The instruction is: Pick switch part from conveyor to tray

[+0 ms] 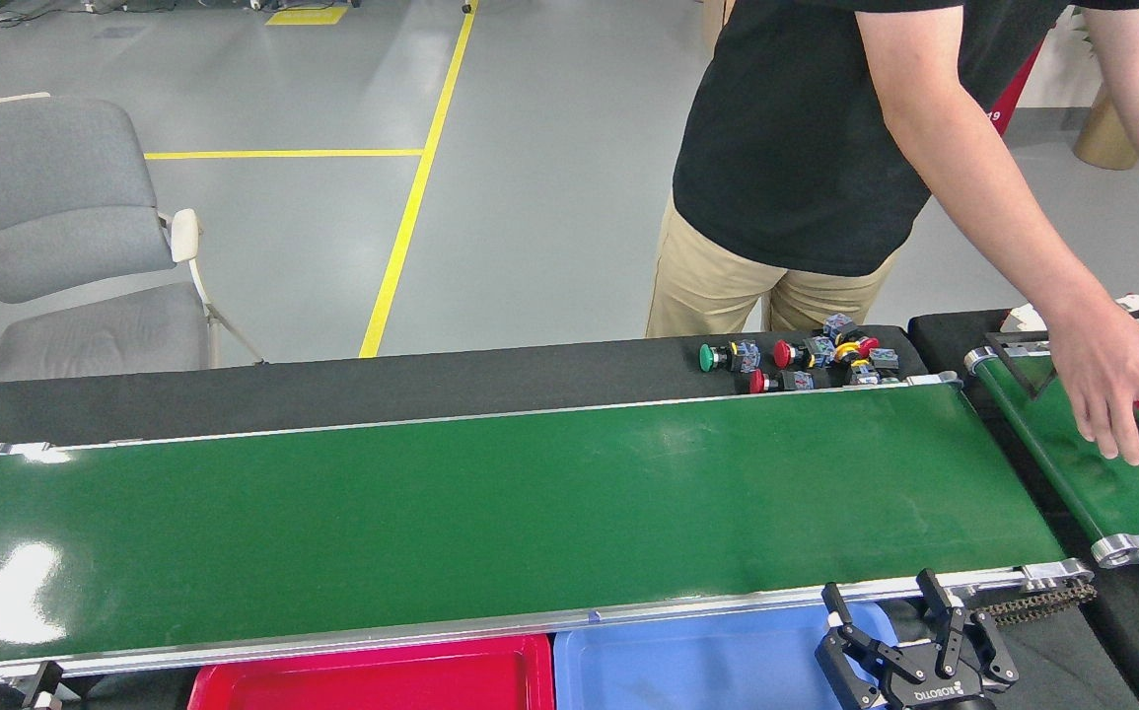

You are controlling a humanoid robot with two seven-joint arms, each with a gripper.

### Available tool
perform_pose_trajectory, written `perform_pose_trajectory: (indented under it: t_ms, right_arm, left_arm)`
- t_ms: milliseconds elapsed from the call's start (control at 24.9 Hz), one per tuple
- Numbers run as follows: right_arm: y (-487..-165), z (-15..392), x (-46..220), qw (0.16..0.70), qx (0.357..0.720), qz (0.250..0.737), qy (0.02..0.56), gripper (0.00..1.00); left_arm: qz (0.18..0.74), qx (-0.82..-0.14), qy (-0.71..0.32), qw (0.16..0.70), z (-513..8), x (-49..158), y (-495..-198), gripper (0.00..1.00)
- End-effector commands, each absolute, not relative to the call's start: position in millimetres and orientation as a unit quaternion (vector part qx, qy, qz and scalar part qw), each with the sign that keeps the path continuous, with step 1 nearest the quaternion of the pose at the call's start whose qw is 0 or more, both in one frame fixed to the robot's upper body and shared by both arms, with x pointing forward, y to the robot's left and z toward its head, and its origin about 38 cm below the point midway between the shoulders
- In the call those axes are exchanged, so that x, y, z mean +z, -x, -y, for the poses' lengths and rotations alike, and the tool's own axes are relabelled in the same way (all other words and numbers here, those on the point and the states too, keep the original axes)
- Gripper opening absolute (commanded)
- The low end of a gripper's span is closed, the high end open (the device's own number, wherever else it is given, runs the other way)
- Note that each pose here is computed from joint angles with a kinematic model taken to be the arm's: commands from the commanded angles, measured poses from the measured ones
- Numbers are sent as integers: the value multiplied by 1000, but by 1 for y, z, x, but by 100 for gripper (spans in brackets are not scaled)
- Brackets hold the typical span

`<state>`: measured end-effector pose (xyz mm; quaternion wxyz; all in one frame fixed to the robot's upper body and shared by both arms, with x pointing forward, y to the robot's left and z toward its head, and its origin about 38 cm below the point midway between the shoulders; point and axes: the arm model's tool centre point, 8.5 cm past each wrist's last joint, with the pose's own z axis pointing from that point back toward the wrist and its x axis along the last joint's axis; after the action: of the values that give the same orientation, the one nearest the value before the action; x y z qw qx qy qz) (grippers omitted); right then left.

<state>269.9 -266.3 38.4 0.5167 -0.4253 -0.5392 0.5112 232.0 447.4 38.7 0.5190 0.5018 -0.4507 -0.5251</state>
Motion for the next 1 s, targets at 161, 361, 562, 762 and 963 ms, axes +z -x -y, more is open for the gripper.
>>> perform_pose_trajectory:
  t_ms: [161,361,562,762,963]
  right_arm:
    - [-253,278,40,523,499,532,440,100]
    - [-251,279,41,522,487,538,447,100]
    - [-251,287,43,526,480,534,456,98]
    - [-251,302,50,516,465,535,481,99]
    - [-250,308,53,510,459,537,490,99]
  left_arm:
    - [471,-554,-489,481,-429,46,-258,100]
    - [461,-536,-506,494,-445,49,-249,100]
    - [458,-535,-510,494,-450,52,-248,100]
    - [458,-533,-511,495,-450,52,-247,100]
    - [458,-533,-511,495,-450,53,-247,100]
